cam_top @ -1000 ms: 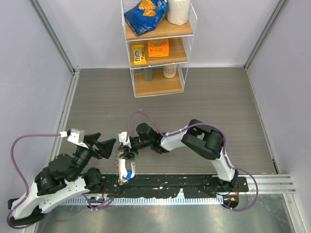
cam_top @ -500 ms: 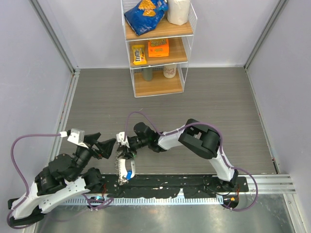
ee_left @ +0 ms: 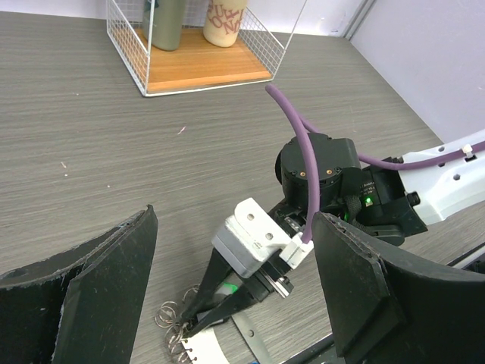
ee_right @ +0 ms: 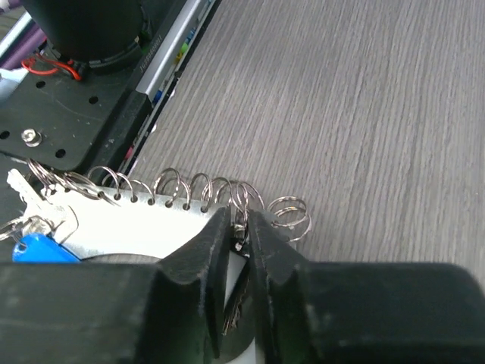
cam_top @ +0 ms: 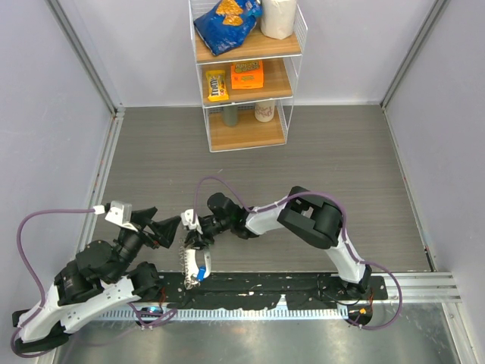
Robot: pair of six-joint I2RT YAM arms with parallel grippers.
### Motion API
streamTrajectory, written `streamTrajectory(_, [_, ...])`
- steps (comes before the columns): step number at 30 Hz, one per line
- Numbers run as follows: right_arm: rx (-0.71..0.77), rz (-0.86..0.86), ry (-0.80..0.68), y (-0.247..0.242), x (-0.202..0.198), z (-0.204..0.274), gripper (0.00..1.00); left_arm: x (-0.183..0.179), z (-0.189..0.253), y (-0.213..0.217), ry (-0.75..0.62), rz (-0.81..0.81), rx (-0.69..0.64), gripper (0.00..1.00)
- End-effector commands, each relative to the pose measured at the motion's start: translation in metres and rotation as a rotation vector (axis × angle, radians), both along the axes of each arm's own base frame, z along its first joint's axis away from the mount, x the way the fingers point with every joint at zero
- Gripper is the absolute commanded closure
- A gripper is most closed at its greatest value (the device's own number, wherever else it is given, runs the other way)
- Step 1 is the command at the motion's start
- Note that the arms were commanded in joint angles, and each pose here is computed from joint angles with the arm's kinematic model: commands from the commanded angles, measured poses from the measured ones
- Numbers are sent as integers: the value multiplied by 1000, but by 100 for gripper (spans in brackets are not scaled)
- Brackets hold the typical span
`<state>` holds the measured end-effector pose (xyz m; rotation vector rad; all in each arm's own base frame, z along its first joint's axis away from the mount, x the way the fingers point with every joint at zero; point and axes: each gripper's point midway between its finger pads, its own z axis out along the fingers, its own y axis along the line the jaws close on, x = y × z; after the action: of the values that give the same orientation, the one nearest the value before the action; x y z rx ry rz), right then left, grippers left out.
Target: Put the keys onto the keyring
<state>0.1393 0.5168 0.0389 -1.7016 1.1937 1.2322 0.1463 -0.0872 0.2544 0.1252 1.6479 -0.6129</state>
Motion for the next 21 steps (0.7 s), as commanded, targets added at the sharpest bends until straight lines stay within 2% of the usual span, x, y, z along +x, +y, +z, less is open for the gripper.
streamTrajectory(1, [38, 24, -18, 9, -3, 12, 87, -2, 13, 11, -49, 17, -73, 11])
streamTrajectory(2, [39, 17, -22, 10, -1, 13, 94, -2, 13, 11, -48, 18, -74, 11])
streamTrajectory(10, [42, -5, -63, 4, 2, 24, 95, -2, 12, 12, -44, 20, -70, 11])
streamTrajectory(15, [98, -62, -96, -14, 1, 70, 95, -6, 14, 6, -41, -20, -87, 12])
streamTrajectory(21, [85, -106, -95, -42, -6, 117, 94, -16, 27, -14, -71, -135, -97, 13])
